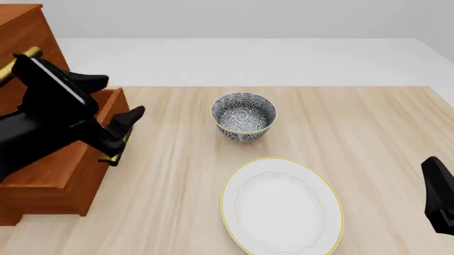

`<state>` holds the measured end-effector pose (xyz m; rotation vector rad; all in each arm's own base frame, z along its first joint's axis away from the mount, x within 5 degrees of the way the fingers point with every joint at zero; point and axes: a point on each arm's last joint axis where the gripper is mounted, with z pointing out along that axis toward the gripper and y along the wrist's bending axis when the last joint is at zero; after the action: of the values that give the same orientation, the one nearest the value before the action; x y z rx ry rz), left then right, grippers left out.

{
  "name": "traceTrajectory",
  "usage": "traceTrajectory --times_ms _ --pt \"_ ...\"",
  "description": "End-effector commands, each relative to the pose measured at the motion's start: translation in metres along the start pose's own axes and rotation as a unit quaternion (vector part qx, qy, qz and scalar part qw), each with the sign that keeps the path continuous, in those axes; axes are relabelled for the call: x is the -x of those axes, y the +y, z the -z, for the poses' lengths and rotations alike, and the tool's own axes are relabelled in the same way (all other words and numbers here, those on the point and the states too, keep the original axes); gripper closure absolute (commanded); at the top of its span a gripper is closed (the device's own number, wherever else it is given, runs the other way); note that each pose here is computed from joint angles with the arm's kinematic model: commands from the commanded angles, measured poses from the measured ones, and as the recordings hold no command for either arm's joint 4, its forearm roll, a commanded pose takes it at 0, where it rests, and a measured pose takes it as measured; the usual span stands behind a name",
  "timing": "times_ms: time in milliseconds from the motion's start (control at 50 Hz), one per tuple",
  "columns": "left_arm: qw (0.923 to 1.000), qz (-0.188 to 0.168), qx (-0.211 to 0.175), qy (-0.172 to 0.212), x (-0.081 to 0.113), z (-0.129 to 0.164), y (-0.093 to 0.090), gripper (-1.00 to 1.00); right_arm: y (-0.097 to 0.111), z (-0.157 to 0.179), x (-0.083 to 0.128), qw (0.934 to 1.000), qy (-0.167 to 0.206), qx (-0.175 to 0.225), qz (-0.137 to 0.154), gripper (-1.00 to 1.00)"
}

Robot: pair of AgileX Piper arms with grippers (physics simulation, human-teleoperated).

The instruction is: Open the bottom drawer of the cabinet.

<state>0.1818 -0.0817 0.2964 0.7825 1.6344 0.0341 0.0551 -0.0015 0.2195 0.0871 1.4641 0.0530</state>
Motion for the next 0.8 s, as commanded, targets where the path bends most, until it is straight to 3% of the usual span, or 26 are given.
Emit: traceTrajectory --times_ms 20,140,260,300,340,380,440,480,520,580,600,620,660,800 --pt "0.9911 0.129 0.014 0.030 0.022 0.021 0.021 -1.00 0.001 0.000 0.004 1.0000 -0.002 0.005 0.001 -1.00" --pt "0.9810 0.182 0.045 0.050 0.018 0.028 0.034 -1.00 0.001 0.000 0.003 1.0000 -0.001 0.006 0.000 -1.00" --pt "0.9739 0.205 0.069 0.069 0.013 0.032 0.042 -1.00 0.001 0.000 0.002 1.0000 0.000 0.008 0.001 -1.00" --pt "0.9676 0.227 0.082 0.075 0.009 0.033 0.046 -1.00 0.001 0.000 0.003 1.0000 -0.001 0.009 0.001 -1.00" --pt "0.9694 0.217 0.081 0.081 0.007 0.032 0.045 -1.00 0.001 0.000 0.003 1.0000 -0.001 0.009 0.001 -1.00" --pt "0.9631 0.239 0.090 0.086 0.005 0.033 0.048 -1.00 0.001 0.000 0.004 0.9999 -0.002 0.010 0.000 -1.00" --pt "0.9611 0.232 0.103 0.108 -0.003 0.030 0.053 -1.00 0.001 0.000 0.003 0.9999 -0.001 0.011 0.000 -1.00" --pt "0.9622 0.230 0.104 0.101 -0.002 0.033 0.053 -1.00 0.001 0.000 0.003 0.9999 -0.001 0.011 0.000 -1.00" --pt "0.9556 0.252 0.109 0.106 -0.005 0.030 0.054 -1.00 0.001 0.000 0.002 0.9999 0.000 0.011 0.000 -1.00" --pt "0.9546 0.250 0.117 0.112 -0.010 0.027 0.057 -1.00 0.002 0.000 0.004 0.9999 -0.001 0.012 0.000 -1.00" --pt "0.9505 0.261 0.120 0.119 -0.013 0.024 0.058 -1.00 0.002 0.000 0.004 0.9999 -0.001 0.012 0.000 -1.00" --pt "0.9496 0.248 0.132 0.139 -0.023 0.020 0.063 -1.00 0.002 0.000 0.003 0.9999 -0.001 0.012 0.001 -1.00" --pt "0.9457 0.267 0.130 0.132 -0.024 0.017 0.061 -1.00 0.001 0.000 0.003 0.9999 0.000 0.011 0.000 -1.00" --pt "0.9404 0.273 0.138 0.147 -0.040 0.006 0.062 -1.00 0.001 0.000 0.001 0.9999 0.000 0.011 0.001 -1.00"
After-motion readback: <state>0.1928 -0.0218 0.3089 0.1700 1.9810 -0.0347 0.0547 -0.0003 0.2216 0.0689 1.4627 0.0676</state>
